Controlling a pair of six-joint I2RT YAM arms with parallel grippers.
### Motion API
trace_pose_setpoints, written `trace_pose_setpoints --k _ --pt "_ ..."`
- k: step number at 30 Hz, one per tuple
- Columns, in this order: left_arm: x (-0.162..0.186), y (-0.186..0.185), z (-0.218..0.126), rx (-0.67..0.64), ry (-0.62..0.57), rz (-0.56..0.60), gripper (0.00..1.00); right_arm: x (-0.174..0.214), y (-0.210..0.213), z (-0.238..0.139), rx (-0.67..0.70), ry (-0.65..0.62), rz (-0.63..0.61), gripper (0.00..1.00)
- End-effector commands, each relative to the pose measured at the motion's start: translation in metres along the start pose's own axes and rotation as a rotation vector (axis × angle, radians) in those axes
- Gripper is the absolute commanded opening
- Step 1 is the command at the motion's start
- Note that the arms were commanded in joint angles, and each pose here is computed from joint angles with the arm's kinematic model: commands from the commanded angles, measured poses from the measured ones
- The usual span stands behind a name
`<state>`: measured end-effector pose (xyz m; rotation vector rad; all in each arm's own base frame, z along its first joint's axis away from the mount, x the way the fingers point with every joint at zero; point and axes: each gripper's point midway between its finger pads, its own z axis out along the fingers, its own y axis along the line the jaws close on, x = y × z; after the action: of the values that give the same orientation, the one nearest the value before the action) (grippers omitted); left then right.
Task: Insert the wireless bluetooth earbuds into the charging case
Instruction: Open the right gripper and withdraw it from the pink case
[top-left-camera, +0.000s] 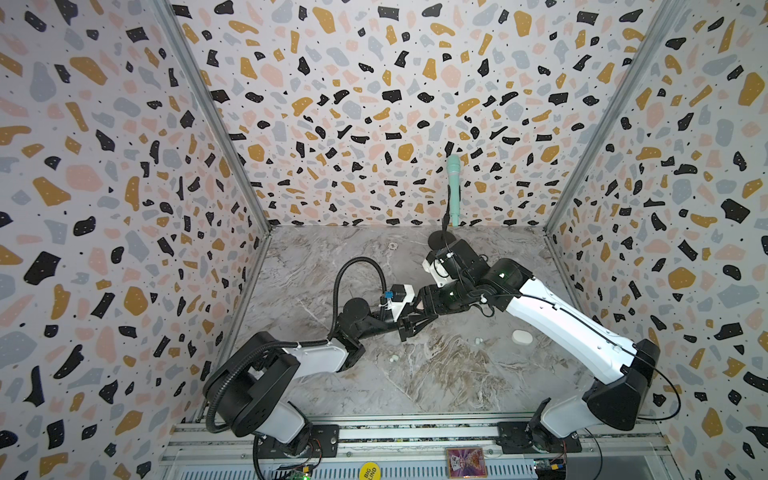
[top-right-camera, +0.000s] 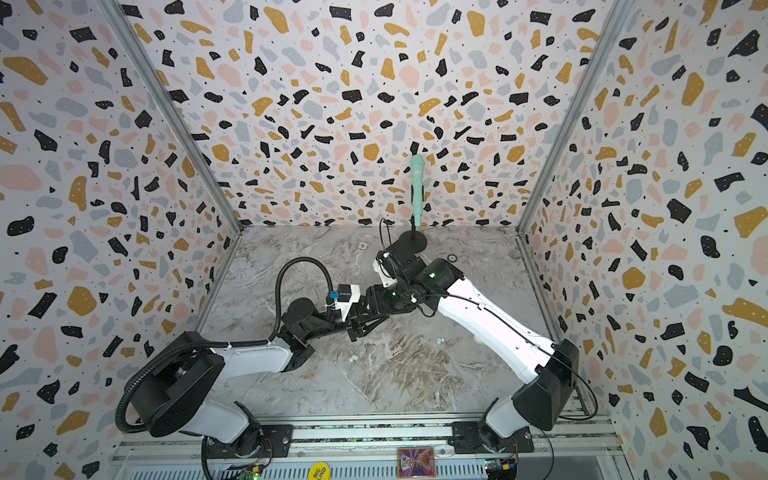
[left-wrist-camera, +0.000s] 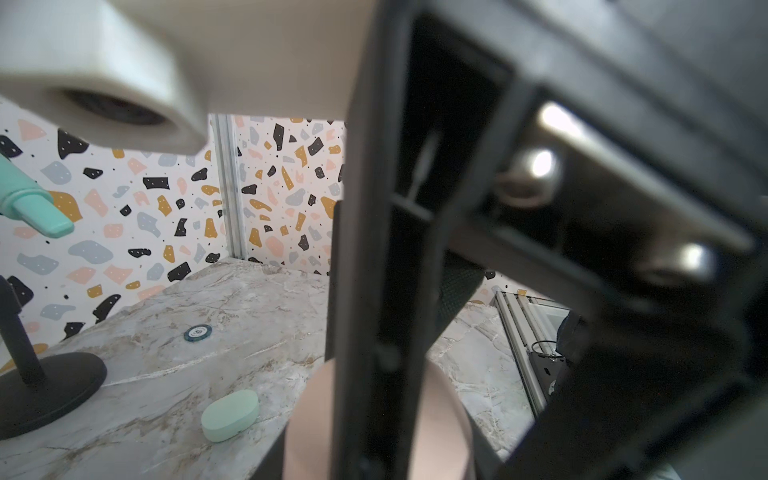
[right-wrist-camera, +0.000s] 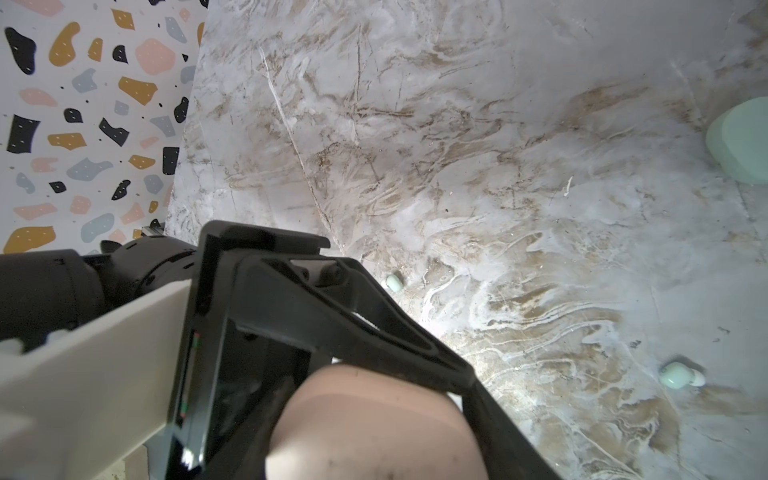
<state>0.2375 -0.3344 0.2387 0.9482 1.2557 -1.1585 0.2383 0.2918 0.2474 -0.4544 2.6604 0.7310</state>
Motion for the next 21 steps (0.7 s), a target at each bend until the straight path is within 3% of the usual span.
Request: trace_pose_setpoints --k 1,5,15,21 --pt "-0.014 0.005 -0.009 -0.076 -0.05 0.018 0.68 -0.003 -0.033 -0.019 0.043 -0.07 0.036 0.43" --pt "0.006 0.019 -0.028 -0.225 0.005 -0.051 0.99 -0.001 -0.086 -0.019 0.105 -0.113 0.095 0.43" --pt "0.028 0.043 -0.063 -0.481 0.154 -0.11 1.0 0.019 -0.262 -0.004 0.38 -0.172 0.281 0.44" --pt "0.037 0.051 -0.075 -0.563 0.15 -0.172 1.0 0.032 -0.331 0.016 0.468 -0.177 0.383 0.43"
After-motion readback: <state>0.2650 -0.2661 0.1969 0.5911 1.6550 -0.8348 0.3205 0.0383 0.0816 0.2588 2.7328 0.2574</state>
